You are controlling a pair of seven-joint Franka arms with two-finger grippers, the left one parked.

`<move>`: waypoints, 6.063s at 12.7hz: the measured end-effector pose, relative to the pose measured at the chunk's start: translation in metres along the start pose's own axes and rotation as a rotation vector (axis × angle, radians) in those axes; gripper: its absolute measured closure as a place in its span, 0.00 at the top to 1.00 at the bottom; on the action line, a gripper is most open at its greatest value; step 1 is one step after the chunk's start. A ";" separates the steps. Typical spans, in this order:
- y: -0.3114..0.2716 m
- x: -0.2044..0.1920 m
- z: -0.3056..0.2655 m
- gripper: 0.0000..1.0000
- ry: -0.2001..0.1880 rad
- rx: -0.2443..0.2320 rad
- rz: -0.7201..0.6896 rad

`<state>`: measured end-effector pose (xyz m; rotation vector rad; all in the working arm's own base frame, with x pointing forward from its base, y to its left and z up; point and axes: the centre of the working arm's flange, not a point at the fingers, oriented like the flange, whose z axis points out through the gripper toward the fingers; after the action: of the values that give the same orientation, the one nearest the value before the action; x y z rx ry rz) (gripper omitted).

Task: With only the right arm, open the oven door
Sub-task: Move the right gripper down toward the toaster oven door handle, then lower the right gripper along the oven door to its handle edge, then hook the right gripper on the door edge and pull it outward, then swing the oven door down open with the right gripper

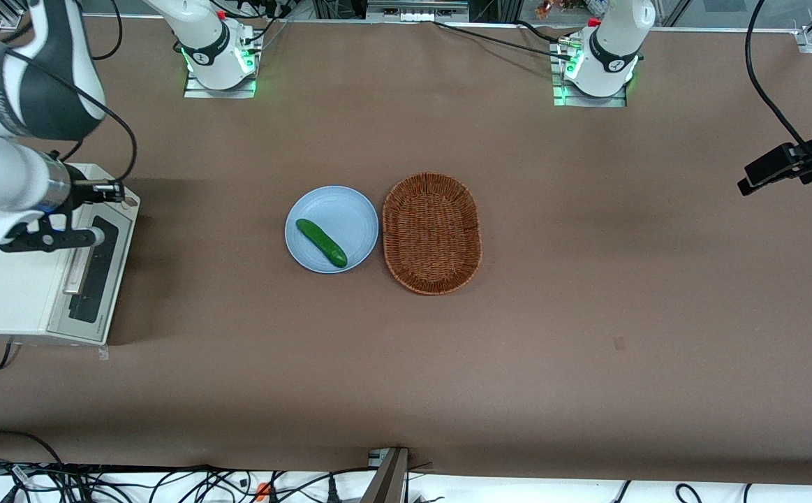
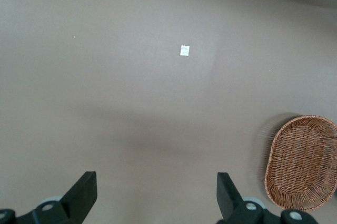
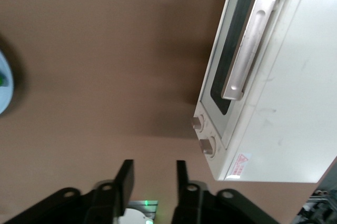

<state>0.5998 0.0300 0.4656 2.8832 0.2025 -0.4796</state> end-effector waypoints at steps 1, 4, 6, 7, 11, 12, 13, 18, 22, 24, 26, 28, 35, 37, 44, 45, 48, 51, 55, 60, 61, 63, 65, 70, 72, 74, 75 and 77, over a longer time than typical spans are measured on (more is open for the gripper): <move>-0.001 0.007 0.007 0.21 -0.006 -0.045 -0.008; 0.000 0.028 0.029 0.01 -0.018 -0.177 -0.030; 0.001 0.045 0.047 0.01 -0.015 -0.237 -0.048; 0.001 0.054 0.058 0.01 -0.015 -0.259 -0.058; 0.010 0.073 0.086 0.01 -0.024 -0.307 -0.069; 0.014 0.073 0.088 0.01 -0.027 -0.319 -0.066; 0.020 0.073 0.089 0.01 -0.030 -0.326 -0.061; 0.051 0.075 0.106 0.01 -0.045 -0.312 -0.048; 0.049 0.081 0.116 0.01 -0.051 -0.309 -0.056; 0.049 0.081 0.116 0.01 -0.052 -0.309 -0.056; 0.047 0.081 0.116 0.01 -0.050 -0.298 -0.054; 0.041 0.082 0.113 0.01 -0.037 -0.257 -0.033; 0.004 0.093 0.118 0.01 0.001 -0.153 -0.022; -0.012 0.101 0.127 0.01 0.014 -0.113 -0.031; -0.058 0.135 0.188 0.01 0.041 -0.039 -0.061; -0.062 0.140 0.199 0.01 0.044 -0.032 -0.062; -0.068 0.151 0.227 0.01 0.049 -0.009 -0.060; -0.067 0.155 0.240 0.01 0.051 0.006 -0.054; -0.059 0.155 0.240 0.01 0.048 0.063 -0.007; -0.050 0.155 0.240 0.01 0.041 0.123 0.085; -0.052 0.155 0.239 0.01 0.040 0.128 0.094; -0.061 0.156 0.236 0.01 0.040 0.150 0.122; -0.073 0.157 0.232 0.01 0.039 0.189 0.138; -0.065 0.164 0.192 0.19 0.068 0.187 0.126; -0.051 0.163 0.167 0.41 0.081 0.185 0.119; -0.041 0.154 0.140 0.64 0.095 0.187 0.107; -0.037 0.146 0.123 0.75 0.101 0.188 0.107; -0.025 0.126 0.084 0.98 0.108 0.189 0.115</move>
<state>0.6877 0.0480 0.3414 3.0868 0.0078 -0.3392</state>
